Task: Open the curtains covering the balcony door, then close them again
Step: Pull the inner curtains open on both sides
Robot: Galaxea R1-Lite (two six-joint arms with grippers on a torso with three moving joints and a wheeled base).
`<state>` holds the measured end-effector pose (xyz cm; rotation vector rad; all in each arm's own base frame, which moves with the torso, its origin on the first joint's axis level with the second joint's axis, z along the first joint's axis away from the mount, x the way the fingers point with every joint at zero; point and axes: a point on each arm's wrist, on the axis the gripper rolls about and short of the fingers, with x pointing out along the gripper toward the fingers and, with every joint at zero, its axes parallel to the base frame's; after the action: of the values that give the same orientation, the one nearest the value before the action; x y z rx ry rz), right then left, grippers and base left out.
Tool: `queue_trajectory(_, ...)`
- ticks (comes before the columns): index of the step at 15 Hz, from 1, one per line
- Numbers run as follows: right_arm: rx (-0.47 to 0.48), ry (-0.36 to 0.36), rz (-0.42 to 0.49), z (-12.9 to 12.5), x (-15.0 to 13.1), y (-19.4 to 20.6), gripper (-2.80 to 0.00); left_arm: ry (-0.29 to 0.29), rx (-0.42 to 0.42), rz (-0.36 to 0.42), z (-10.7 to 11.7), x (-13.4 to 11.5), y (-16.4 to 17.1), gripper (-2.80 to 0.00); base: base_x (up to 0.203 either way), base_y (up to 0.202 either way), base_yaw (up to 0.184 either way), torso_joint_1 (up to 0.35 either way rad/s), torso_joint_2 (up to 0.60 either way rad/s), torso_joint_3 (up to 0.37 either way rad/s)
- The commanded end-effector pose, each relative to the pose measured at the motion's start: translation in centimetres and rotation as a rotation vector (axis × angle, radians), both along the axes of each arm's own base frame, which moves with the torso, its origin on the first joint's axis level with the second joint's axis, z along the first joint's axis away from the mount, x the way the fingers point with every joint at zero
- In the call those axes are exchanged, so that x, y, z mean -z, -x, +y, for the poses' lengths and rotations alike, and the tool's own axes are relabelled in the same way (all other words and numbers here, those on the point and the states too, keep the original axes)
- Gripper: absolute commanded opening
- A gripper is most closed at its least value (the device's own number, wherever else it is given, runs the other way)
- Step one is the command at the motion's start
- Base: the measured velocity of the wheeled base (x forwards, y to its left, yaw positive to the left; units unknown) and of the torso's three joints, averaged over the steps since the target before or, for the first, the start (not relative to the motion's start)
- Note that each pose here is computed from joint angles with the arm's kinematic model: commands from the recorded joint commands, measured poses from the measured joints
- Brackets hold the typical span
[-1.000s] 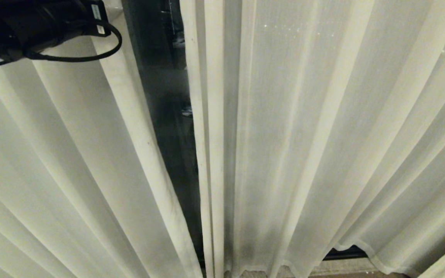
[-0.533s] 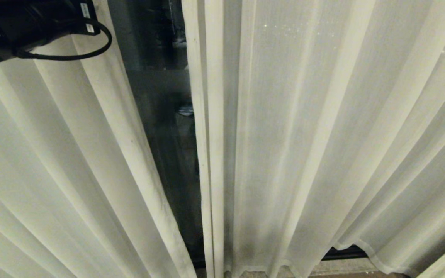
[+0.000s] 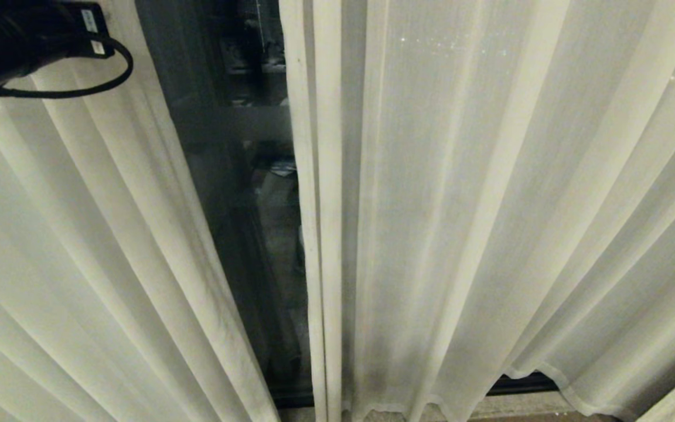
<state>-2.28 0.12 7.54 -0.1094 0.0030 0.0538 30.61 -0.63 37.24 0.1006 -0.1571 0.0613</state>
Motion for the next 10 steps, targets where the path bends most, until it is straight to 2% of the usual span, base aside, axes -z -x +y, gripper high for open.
queue_trajectory(1, 0.000, 0.001, 0.000, 0.0, 0.0, 0.0, -2.80, 0.009, -0.020, 0.005, 0.7, 0.1, 1.0, -2.80, 0.000, 0.000, 0.000, 0.000, 0.00, 0.000)
queue_trajectory(4, -0.002, 0.001, 0.000, 0.0, 0.0, 0.0, -2.80, 0.012, -0.057, 0.008, 1.8, 0.2, 1.2, -2.80, 0.000, 0.000, 0.000, 0.000, 0.00, 0.000)
queue_trajectory(10, 0.000, 0.001, 0.000, 0.0, 0.0, 0.0, -2.80, 0.026, -0.069, 0.020, 2.2, 0.6, 1.2, -2.80, 0.000, 0.000, 0.000, 0.000, 0.00, 0.000)
